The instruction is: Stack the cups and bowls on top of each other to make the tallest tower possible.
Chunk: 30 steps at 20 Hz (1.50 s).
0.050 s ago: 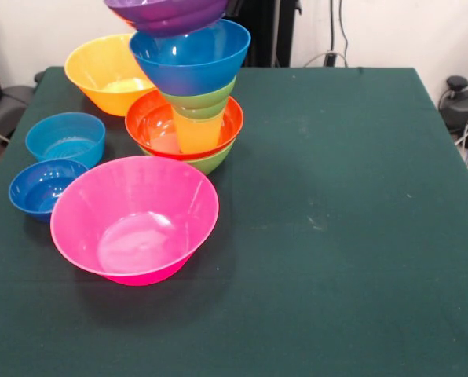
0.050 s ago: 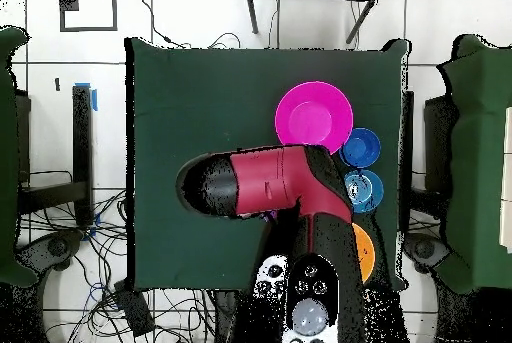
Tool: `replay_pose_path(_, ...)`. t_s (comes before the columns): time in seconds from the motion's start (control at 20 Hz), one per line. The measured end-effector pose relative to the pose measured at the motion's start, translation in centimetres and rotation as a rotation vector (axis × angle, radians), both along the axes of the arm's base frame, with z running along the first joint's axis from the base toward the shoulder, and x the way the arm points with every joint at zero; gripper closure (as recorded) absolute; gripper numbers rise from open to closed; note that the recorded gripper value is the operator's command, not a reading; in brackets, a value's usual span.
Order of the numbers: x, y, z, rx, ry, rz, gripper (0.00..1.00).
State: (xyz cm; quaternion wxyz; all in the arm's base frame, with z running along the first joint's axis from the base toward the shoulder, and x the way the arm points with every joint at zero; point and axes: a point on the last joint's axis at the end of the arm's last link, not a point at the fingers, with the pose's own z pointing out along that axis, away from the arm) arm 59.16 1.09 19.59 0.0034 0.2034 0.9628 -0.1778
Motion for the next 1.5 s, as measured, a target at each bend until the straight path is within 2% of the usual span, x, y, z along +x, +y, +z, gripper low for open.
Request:
replay_pose_path(0.5,-0.6,-0.3,-1.4,-0.021,0.032,0.025,1.0)
replay_pose_path(1.5,-0.6,1.5,-1.4,-0.019,0.033,0.055,1.0)
